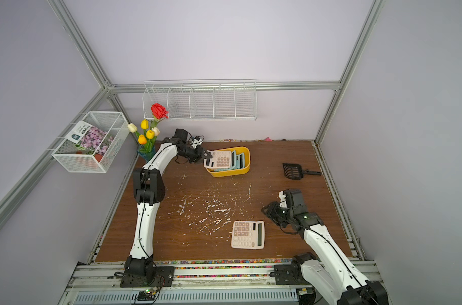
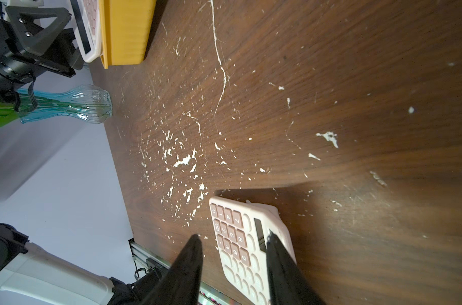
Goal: Put the calculator in the storage box
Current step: Place the calculator in the storage box.
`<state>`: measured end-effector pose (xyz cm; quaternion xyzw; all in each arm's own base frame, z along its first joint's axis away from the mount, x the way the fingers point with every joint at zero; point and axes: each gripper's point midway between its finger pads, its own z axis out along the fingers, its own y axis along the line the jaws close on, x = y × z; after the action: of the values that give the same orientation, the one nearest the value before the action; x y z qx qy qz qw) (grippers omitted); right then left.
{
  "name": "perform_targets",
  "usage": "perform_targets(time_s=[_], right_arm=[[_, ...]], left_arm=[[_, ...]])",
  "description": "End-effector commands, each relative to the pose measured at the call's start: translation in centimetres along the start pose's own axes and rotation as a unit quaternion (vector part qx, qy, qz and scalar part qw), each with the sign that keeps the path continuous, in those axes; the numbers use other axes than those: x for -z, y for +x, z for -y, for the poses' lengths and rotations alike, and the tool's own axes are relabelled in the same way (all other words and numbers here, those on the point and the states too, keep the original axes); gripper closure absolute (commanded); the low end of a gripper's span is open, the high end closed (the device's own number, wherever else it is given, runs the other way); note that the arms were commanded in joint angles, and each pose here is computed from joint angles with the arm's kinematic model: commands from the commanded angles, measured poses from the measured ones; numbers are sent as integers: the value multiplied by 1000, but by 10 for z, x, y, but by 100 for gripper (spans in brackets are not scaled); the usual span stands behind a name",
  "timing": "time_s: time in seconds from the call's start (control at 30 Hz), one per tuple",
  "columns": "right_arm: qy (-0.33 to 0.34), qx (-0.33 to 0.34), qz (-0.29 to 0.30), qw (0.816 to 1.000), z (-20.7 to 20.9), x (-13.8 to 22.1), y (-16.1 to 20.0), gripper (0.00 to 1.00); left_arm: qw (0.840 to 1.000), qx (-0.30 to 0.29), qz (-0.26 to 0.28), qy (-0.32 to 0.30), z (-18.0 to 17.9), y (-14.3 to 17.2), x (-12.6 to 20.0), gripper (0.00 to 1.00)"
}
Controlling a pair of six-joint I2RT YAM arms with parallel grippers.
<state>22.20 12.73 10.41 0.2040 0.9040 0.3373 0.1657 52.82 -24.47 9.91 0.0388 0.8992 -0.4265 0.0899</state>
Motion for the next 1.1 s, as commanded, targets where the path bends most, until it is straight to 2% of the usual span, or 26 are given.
perform_targets(time_s=[0.0,0.53,0.8,1.07], right_arm=[[-2,-6,-2,1000,2,-1,3,57],[-3,-6,-1,1000,3,-1,3,57],[-6,-4,6,1000,-1,3,0,56],[-1,-1,4,1000,-2,9,3,56]], left_arm=[[998,19,7,-67,-34,4,7,52],[998,4,15,-53,-15,1,13,52],[997,-20,45,-52,18,-2,44,48],[994,-59,77,-41,70,7,84,46]])
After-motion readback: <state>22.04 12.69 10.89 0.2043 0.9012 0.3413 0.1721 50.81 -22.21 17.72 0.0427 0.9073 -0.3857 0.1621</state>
